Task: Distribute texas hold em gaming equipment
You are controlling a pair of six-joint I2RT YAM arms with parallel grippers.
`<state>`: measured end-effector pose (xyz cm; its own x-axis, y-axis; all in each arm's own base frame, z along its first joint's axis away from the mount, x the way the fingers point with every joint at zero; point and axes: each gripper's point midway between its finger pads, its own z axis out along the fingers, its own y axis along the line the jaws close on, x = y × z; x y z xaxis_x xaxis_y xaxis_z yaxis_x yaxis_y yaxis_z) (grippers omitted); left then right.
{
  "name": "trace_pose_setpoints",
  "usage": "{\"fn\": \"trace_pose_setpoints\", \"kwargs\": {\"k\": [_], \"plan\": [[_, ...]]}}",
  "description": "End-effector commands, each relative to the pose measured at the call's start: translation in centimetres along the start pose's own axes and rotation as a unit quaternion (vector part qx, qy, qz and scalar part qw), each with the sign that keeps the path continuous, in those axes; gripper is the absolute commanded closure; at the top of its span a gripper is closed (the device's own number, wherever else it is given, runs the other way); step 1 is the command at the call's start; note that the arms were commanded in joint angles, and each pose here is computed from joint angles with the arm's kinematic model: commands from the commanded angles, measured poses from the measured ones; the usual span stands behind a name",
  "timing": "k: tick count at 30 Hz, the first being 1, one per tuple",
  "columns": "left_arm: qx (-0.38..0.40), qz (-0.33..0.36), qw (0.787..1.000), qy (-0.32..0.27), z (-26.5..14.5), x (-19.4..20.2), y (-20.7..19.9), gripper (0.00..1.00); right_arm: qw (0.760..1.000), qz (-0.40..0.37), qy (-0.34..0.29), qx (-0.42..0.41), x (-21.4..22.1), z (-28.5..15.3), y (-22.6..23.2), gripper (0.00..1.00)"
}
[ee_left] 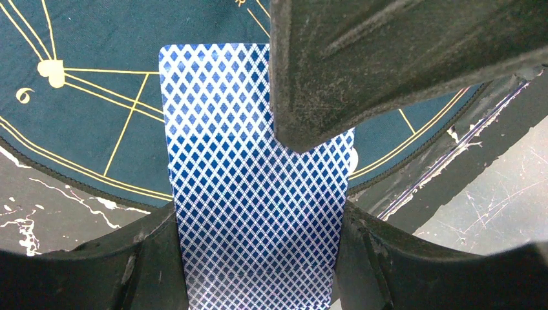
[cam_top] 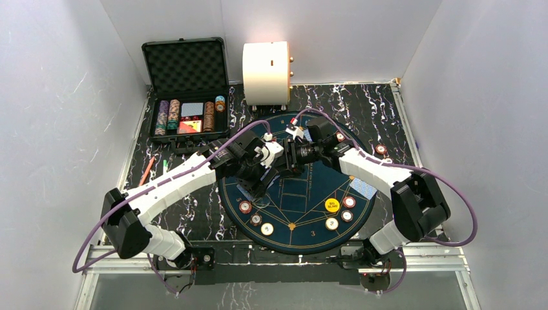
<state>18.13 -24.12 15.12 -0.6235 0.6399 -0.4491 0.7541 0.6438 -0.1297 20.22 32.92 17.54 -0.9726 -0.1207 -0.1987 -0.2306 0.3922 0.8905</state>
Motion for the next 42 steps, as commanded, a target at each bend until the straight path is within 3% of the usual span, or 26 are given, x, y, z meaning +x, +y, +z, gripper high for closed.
{"fn": "trace_pose_setpoints", "kwargs": {"k": [1, 21, 34, 42], "plan": [[0.010, 0.004, 1.000, -0.022, -1.2, -0.4, -0.6, 1.00, 0.999, -0.045, -0.021, -0.020, -1.1, -1.2, 2.9, 0.49], [0.000, -0.003, 1.000, -0.014, -1.0, 0.1, -0.3, 1.00, 0.998, -0.053, -0.035, -0.015, -1.5, -2.6, 4.0, 0.99], [-0.011, -0.005, 1.000, -0.011, -1.1, 0.6, 0.1, 1.00, 0.998, -0.036, -0.035, -0.046, -1.6, -5.0, 4.3, 1.00], [-0.037, -0.024, 0.999, -0.014, -1.9, 1.2, 0.9, 1.00, 0.994, -0.022, -0.091, -0.053, -3.8, -8.2, 2.2, 1.00]]}}
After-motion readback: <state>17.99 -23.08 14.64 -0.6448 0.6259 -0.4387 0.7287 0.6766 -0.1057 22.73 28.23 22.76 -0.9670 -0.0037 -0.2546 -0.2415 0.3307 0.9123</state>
